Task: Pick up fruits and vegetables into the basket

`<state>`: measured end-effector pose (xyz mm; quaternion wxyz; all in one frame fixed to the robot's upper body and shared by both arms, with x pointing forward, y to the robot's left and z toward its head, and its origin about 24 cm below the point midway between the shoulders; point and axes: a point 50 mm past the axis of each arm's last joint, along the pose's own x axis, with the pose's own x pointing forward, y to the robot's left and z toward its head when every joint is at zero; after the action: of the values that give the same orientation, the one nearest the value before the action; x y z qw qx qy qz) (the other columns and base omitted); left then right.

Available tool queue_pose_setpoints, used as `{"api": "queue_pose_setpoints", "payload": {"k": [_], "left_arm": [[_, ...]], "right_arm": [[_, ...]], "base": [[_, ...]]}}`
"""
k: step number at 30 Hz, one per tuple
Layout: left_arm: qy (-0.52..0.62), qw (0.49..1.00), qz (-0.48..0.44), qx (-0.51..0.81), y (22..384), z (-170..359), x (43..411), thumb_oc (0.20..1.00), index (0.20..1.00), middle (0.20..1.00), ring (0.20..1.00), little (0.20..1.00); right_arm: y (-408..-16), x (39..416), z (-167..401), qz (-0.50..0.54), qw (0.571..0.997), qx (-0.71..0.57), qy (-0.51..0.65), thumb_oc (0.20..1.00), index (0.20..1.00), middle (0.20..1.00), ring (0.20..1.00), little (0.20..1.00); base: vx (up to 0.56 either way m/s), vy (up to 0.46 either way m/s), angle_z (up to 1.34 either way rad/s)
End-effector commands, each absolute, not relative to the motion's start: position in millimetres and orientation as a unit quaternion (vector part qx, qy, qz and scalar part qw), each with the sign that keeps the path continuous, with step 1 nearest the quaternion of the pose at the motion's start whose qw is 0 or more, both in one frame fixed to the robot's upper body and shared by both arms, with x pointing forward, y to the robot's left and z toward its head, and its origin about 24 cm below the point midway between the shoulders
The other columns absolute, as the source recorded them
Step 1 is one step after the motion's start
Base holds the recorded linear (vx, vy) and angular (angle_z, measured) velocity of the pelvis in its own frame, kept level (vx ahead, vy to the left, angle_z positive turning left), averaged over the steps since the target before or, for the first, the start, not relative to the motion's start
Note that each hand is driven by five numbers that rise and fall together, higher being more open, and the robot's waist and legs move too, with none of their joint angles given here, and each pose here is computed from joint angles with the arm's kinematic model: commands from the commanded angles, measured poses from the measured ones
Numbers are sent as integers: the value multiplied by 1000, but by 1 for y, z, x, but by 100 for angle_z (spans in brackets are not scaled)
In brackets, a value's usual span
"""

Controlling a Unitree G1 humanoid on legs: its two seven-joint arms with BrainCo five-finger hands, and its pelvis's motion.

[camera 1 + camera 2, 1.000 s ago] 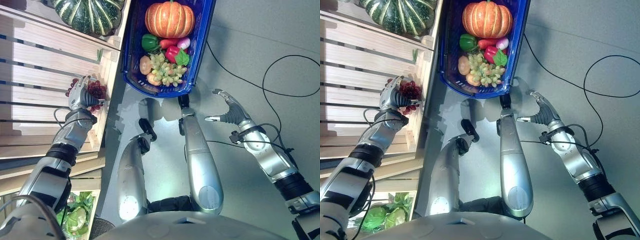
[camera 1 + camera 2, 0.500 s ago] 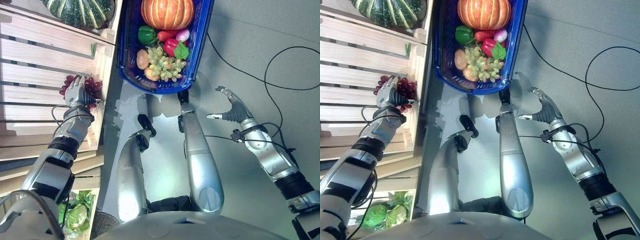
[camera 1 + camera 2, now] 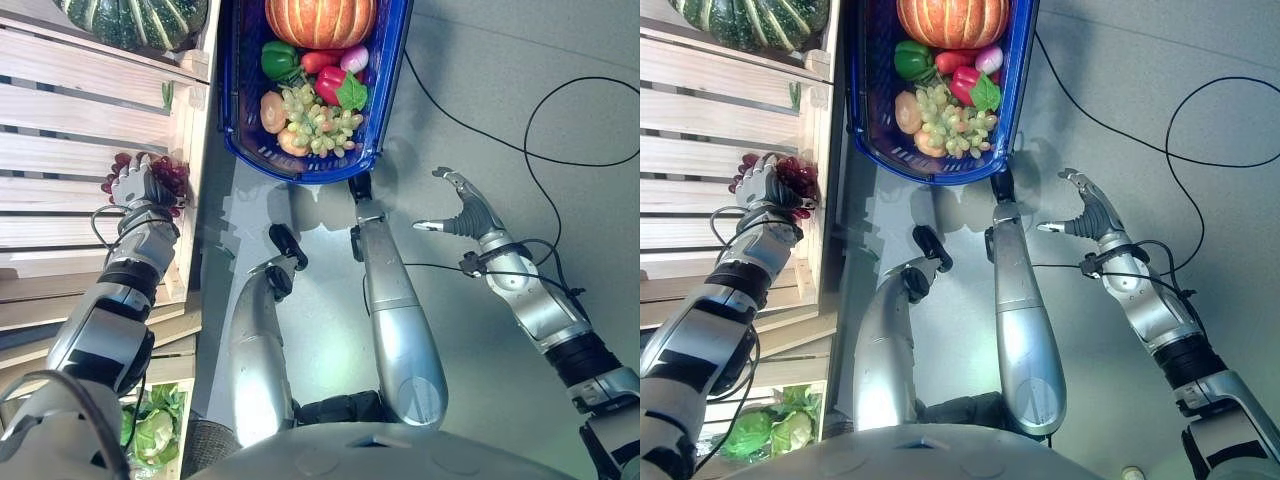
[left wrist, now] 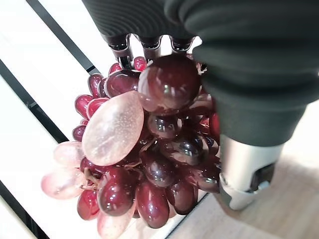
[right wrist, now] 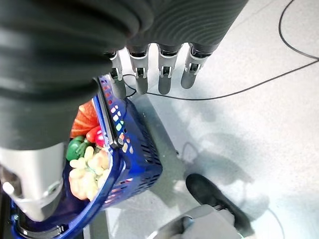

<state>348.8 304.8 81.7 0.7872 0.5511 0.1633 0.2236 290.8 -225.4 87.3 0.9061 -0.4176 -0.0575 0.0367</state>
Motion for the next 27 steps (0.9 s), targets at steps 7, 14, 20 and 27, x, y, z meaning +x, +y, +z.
{"api": "queue_pose_setpoints", "payload": {"k": [7, 14, 20, 27], "left_arm": [[323, 728, 176, 579, 333, 23, 307, 853, 853, 853, 853, 853], [321, 734, 128, 584, 321, 17, 311, 200, 200, 200, 200, 200], [291, 794, 125, 520, 311, 17, 317, 200, 200, 200, 200, 200], [257, 865, 107, 417, 294, 12, 319, 200, 200, 200, 200, 200]], "right_arm": [[-213, 286, 83, 45, 915, -393, -80, 1000, 1000, 1000, 1000, 1000], [-213, 287, 84, 41, 915, -393, -83, 1000, 1000, 1000, 1000, 1000], [-213, 286, 84, 37, 916, -390, -85, 1000, 1000, 1000, 1000, 1000], [-216, 281, 84, 36, 916, -391, -85, 1000, 1000, 1000, 1000, 1000]], "base": [[0, 0, 0], [-3, -1, 1], [-1, 0, 1], [-1, 4, 2]]}}
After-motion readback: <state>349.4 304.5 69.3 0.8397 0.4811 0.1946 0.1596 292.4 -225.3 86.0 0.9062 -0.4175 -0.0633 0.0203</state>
